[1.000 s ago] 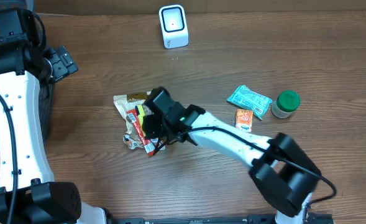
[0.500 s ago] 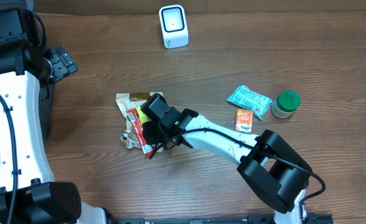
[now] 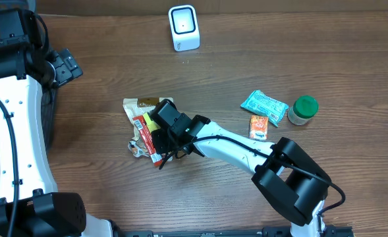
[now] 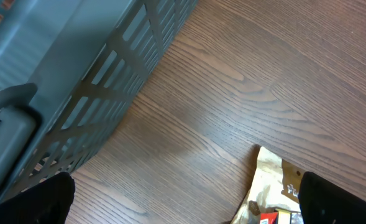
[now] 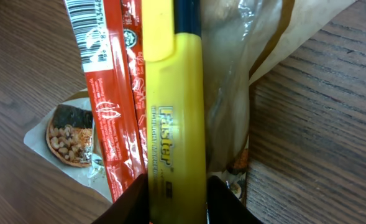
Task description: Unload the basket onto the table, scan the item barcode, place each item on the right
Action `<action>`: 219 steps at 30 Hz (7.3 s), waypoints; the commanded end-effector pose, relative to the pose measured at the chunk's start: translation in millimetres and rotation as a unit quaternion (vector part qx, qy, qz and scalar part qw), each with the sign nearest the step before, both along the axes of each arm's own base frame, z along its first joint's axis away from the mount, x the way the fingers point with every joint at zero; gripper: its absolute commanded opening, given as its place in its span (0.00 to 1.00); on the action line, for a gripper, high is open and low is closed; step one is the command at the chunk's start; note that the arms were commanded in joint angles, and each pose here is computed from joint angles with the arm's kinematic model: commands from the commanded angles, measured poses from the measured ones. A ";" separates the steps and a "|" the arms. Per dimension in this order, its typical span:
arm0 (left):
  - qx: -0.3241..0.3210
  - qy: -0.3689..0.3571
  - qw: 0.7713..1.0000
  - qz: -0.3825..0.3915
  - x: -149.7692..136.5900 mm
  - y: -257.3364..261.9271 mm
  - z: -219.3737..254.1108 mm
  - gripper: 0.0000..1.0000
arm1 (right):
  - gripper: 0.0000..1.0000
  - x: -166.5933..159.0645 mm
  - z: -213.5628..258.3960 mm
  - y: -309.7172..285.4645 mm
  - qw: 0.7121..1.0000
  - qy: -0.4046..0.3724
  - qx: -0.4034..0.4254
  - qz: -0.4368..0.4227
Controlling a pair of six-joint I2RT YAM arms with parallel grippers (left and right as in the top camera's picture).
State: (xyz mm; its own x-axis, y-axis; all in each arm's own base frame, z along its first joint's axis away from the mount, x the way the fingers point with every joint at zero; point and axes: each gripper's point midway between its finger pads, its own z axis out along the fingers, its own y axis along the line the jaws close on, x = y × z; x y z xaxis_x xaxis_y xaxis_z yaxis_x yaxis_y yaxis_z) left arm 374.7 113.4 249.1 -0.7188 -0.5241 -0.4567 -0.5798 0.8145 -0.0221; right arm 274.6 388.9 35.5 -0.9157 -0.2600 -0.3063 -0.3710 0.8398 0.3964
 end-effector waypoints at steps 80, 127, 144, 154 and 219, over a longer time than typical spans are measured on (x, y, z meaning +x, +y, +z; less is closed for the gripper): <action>0.011 -0.017 1.000 -0.003 -0.5 1.9 14.0 1.00 | 0.04 30.9 51.9 -13.5 0.996 -0.073 0.024 0.037; 0.011 -0.017 1.000 -0.003 -0.5 1.9 13.8 1.00 | 0.04 50.9 35.6 -19.9 0.820 -0.394 -0.333 0.247; 0.011 -0.017 1.000 -0.003 -0.5 1.9 14.0 1.00 | 0.04 46.6 26.8 -33.0 0.823 -0.370 -0.350 0.250; 0.011 -0.017 1.000 -0.003 -0.6 1.8 13.8 1.00 | 0.28 41.5 21.9 -33.3 0.834 -0.355 -0.340 0.249; 0.009 -0.017 1.000 -0.005 0.0 0.0 13.7 1.00 | 0.28 6.8 -23.8 -143.8 0.969 0.193 -0.115 -0.104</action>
